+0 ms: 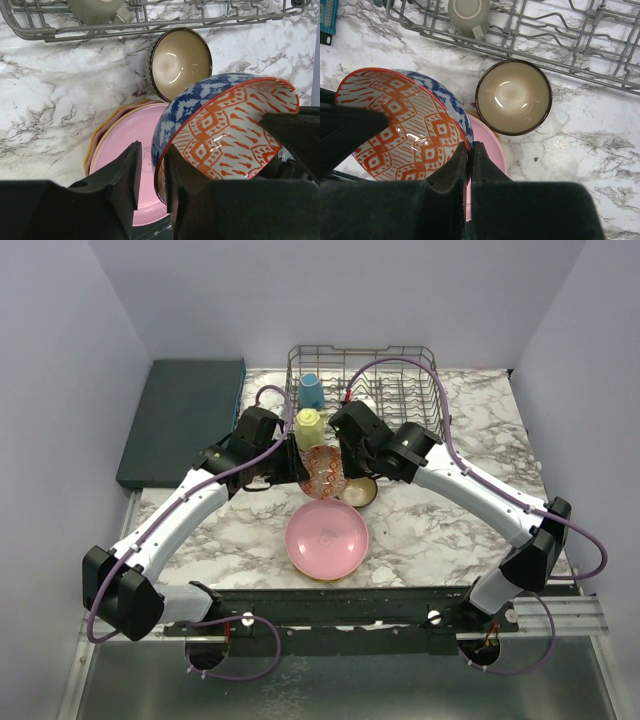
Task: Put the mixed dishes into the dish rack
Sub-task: Turn the bowl upside down on the dish rack.
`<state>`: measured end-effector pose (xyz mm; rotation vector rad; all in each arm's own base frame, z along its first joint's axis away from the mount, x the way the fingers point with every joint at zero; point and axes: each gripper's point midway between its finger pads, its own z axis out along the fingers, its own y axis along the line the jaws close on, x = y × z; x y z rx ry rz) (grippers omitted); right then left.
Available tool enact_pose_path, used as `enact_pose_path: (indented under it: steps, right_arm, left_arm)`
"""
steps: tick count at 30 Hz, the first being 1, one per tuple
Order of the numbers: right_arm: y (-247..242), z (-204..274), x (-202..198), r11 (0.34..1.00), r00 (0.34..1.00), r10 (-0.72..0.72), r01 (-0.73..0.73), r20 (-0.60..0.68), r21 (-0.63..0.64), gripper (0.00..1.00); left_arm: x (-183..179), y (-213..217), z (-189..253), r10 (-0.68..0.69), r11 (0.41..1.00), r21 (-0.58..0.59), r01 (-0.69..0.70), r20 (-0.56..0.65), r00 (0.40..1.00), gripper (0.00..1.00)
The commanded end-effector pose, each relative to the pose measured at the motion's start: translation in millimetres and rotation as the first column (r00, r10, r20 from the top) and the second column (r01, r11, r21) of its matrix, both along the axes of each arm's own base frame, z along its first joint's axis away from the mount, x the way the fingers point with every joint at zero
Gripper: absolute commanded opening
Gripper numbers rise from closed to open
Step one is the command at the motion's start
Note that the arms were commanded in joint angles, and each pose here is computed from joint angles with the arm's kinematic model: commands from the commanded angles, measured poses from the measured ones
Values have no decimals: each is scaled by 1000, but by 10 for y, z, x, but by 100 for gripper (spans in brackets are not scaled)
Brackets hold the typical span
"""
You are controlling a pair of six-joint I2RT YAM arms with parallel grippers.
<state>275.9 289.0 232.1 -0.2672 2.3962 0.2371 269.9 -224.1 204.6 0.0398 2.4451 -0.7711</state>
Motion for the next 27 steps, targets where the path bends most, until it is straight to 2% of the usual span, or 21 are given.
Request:
enact_pose_path:
  steps: [1, 3, 5, 6, 11, 19, 24, 27]
  right_arm:
    - [74, 150, 59, 1000, 999, -1, 0, 48, 18, 1]
    - [85, 156, 56, 1000, 999, 3, -5, 50, 21, 1]
    - [87, 147, 56, 1000, 999, 8, -9, 53, 20, 1]
    - [91, 148, 55, 1000, 998, 10, -11, 54, 25, 1]
    - [114, 141, 29, 998, 998, 29, -31, 56, 45, 4]
    - [96, 279, -54, 991, 995, 45, -55, 87, 120, 47]
    - [61, 459, -141, 980, 991, 63, -84, 118, 180, 61]
    - [19, 591, -200, 969, 987, 69, -100, 143, 224, 63]
  left_arm:
    - [69, 22, 64, 11, 1000, 15, -12, 24, 1000, 27]
    - [69, 28, 55, 13, 1000, 18, -14, 23, 1000, 18]
    - [66, 27, 45, 11, 1000, 19, -11, 21, 1000, 2]
    - [69, 29, 48, 12, 1000, 19, -12, 23, 1000, 0]
    - [64, 24, 53, 9, 1000, 16, -9, 24, 1000, 0]
    - [40, -5, 118, -1, 1000, -10, 2, 34, 999, 0]
    - [-25, -70, 174, -36, 998, -54, 38, 31, 999, 0]
    - [-61, -101, 224, -55, 995, -79, 58, 34, 998, 0]
